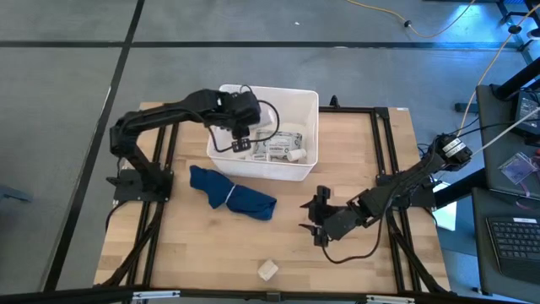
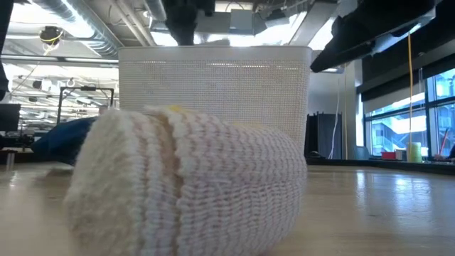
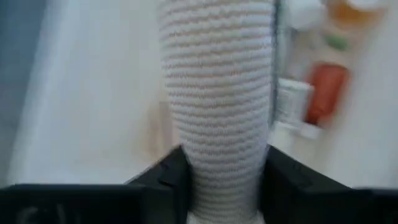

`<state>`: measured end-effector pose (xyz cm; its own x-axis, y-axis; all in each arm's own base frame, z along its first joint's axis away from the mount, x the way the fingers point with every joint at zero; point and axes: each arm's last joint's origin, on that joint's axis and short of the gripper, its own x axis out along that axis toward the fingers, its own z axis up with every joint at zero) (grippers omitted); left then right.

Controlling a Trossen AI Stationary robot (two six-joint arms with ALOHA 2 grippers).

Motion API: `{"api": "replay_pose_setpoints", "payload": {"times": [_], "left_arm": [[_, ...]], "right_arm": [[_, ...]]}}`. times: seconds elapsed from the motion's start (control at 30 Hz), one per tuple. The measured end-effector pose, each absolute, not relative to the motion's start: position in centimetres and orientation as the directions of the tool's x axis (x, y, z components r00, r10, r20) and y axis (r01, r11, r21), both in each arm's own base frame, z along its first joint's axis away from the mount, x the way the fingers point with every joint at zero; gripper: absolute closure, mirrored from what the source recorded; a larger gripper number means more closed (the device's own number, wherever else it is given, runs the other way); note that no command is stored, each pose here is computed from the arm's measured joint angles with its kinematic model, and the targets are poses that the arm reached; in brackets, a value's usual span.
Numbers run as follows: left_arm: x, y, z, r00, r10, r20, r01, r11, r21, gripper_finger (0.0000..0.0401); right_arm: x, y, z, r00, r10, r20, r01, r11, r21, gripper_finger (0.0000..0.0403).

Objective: Pick & place medical supplies in basket/bin
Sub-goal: Put the left light brown bandage into the white bin

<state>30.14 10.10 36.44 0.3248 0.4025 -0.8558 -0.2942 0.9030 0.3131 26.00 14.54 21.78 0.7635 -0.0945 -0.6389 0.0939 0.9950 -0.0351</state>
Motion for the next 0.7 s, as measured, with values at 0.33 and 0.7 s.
{"api": "replay_pose_setpoints", "payload": {"times": [0.33, 0.7], "left_arm": [[29.0, 12.6, 31.2, 0.234, 0.261, -0.937, -0.175, 0.959, 0.223, 0.0274], [28.1, 14.6, 25.3, 0.234, 0.204, -0.951, -0.142, 0.974, 0.174, 0.0274]], "right_arm": [[26.0, 14.5, 21.7, 0.76, -0.097, -0.642, 0.129, 0.992, 0.002, 0.0126], [26.0, 14.4, 21.8, 0.764, -0.12, -0.634, 0.134, 0.991, -0.025, 0.0126]]}}
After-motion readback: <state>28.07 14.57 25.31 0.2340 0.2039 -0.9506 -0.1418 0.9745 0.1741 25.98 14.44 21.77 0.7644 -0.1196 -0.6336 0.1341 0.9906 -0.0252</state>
